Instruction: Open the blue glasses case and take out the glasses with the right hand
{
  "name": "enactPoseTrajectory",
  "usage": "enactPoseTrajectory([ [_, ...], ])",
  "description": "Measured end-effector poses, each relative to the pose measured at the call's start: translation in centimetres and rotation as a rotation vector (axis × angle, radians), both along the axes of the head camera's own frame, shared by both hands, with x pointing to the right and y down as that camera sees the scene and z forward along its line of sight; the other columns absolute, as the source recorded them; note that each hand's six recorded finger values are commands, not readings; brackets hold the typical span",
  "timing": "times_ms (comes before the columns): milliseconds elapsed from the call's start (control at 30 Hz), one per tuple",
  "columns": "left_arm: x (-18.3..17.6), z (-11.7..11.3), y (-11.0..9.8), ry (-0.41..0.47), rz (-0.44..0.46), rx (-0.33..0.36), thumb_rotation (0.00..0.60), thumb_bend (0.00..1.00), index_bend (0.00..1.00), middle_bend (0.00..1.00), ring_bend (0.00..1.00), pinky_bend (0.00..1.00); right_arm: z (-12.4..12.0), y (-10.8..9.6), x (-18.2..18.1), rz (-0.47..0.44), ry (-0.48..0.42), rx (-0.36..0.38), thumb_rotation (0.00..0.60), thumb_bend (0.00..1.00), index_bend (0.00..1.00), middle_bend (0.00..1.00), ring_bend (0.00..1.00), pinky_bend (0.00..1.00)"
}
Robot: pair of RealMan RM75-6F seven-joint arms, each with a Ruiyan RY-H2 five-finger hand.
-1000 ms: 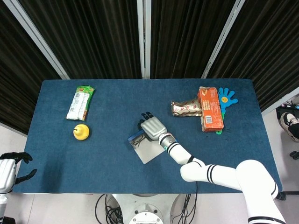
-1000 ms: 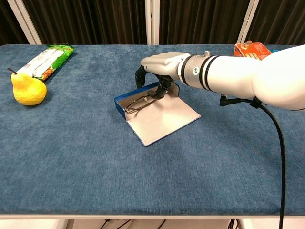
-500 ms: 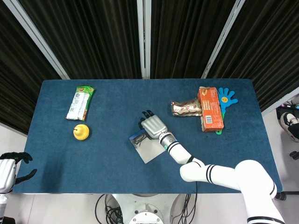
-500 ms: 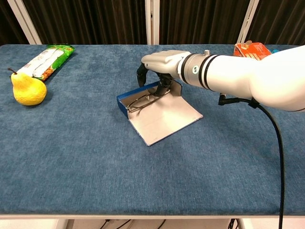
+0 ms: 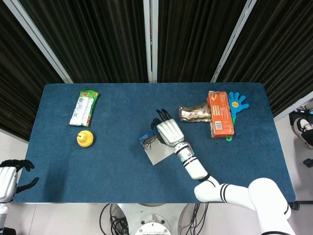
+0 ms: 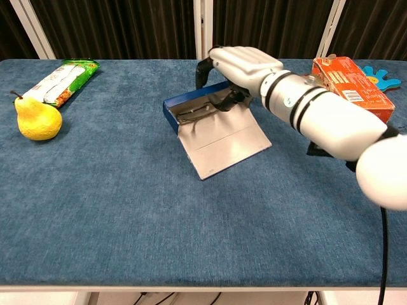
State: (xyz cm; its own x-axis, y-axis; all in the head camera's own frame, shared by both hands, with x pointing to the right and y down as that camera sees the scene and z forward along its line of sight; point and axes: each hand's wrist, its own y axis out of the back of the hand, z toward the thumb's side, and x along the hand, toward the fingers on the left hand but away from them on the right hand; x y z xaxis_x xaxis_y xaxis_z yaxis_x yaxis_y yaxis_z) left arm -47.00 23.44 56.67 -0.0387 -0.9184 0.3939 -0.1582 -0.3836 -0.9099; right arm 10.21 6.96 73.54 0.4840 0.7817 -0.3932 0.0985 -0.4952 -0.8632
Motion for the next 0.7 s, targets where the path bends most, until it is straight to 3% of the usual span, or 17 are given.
enactPoseTrajectory([
  [233, 0.0, 0.0, 0.0, 0.000, -0.001, 0.000, 0.600, 0.17, 0.51, 0.54, 0.42, 0.34, 0.8, 0.0, 0.6, 0.027, -0.008, 0.046, 0.600, 0.48, 0.66, 0.31, 0.00, 0.00],
  [533, 0.0, 0.0, 0.0, 0.001, -0.002, -0.001, 0.600, 0.17, 0.51, 0.54, 0.42, 0.34, 2.0, -1.2, 0.1, 0.050, 0.022, 0.017, 0.600, 0.46, 0.65, 0.30, 0.00, 0.00],
  [600, 0.0, 0.0, 0.0, 0.000, -0.002, -0.002, 0.600, 0.17, 0.51, 0.54, 0.42, 0.35, 2.4, -1.4, -0.1, 0.049, 0.044, -0.009, 0.600, 0.42, 0.54, 0.26, 0.00, 0.00],
  [700, 0.0, 0.0, 0.0, 0.002, -0.003, -0.002, 0.600, 0.17, 0.51, 0.54, 0.42, 0.34, 3.1, -1.7, -0.2, 0.039, 0.086, -0.054, 0.600, 0.34, 0.24, 0.18, 0.00, 0.00],
])
